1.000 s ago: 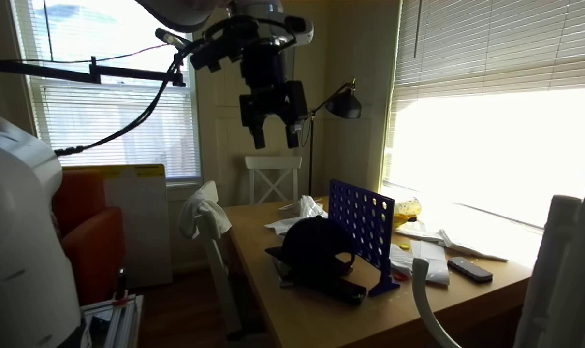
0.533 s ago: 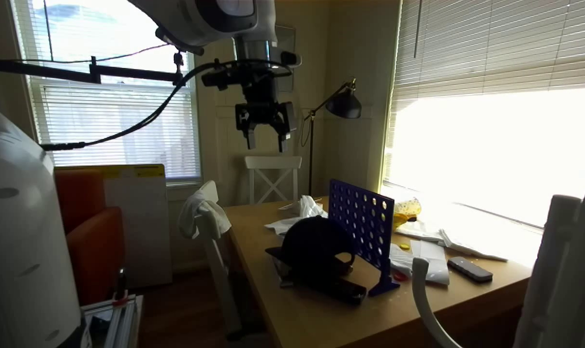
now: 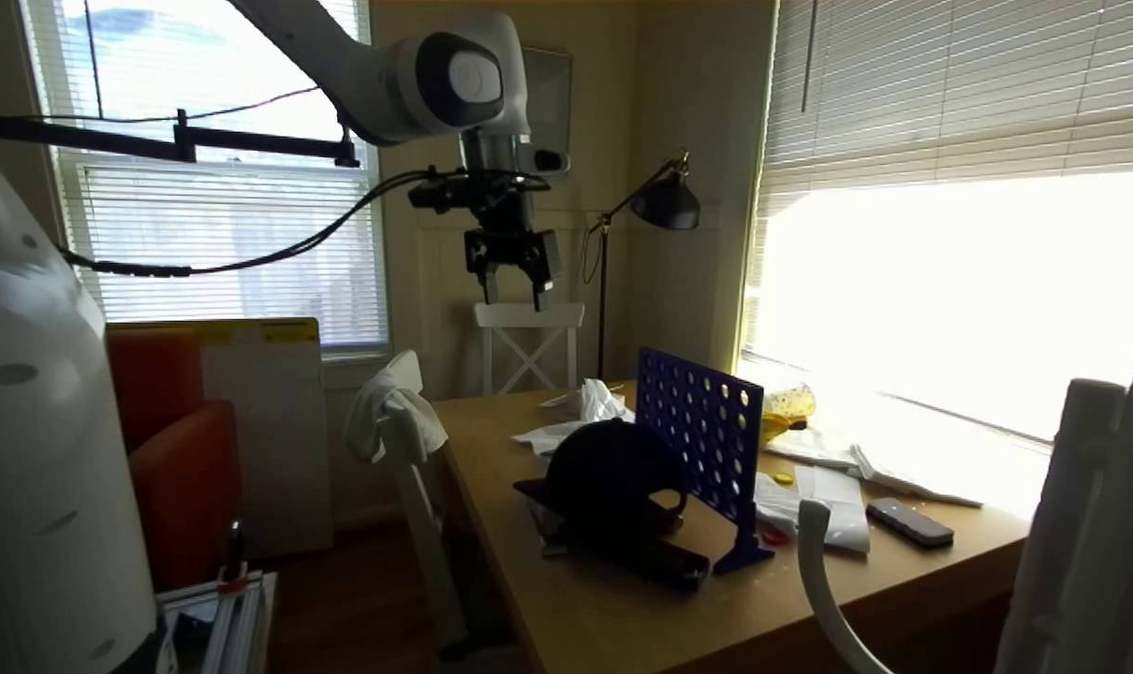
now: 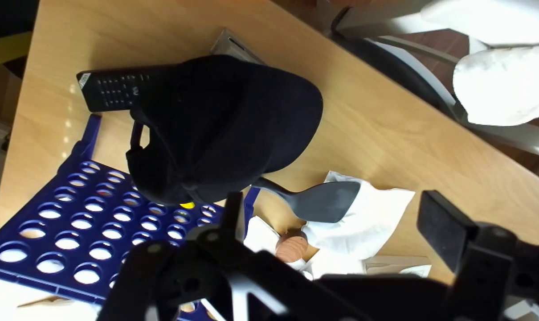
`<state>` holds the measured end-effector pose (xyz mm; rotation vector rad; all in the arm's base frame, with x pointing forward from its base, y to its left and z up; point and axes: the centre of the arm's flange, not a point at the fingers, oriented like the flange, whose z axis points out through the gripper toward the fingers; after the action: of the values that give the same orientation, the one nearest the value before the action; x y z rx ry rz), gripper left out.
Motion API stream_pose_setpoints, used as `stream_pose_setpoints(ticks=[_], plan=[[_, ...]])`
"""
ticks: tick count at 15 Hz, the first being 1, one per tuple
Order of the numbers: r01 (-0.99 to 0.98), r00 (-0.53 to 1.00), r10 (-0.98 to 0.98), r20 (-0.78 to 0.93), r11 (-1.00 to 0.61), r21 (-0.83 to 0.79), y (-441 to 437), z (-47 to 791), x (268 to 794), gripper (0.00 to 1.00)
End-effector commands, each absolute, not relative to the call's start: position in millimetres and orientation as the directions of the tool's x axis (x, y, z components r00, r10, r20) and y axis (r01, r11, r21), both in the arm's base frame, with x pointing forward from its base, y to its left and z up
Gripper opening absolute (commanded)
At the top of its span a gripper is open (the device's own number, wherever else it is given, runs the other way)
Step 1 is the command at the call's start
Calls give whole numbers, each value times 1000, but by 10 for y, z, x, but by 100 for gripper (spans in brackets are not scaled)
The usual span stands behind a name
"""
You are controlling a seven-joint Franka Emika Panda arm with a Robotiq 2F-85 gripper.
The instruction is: Put the brown object on the table
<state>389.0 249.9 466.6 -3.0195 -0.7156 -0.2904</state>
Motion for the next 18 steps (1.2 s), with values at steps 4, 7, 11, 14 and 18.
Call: stream_pose_setpoints(ticks=[4,7,11,14,18], plan=[[444,876,439,199,-896,20,2470,4732,3877,100],[451,877,447,174,-892,20,2578,4605,4041,100],[511,853,507,125,-860,1,3080,4264,4292,100],[452,889,440,130,-887,-89,3493,4067,4547,100],[243,963,233,134,-968,-66,3921,3736,4930,100]])
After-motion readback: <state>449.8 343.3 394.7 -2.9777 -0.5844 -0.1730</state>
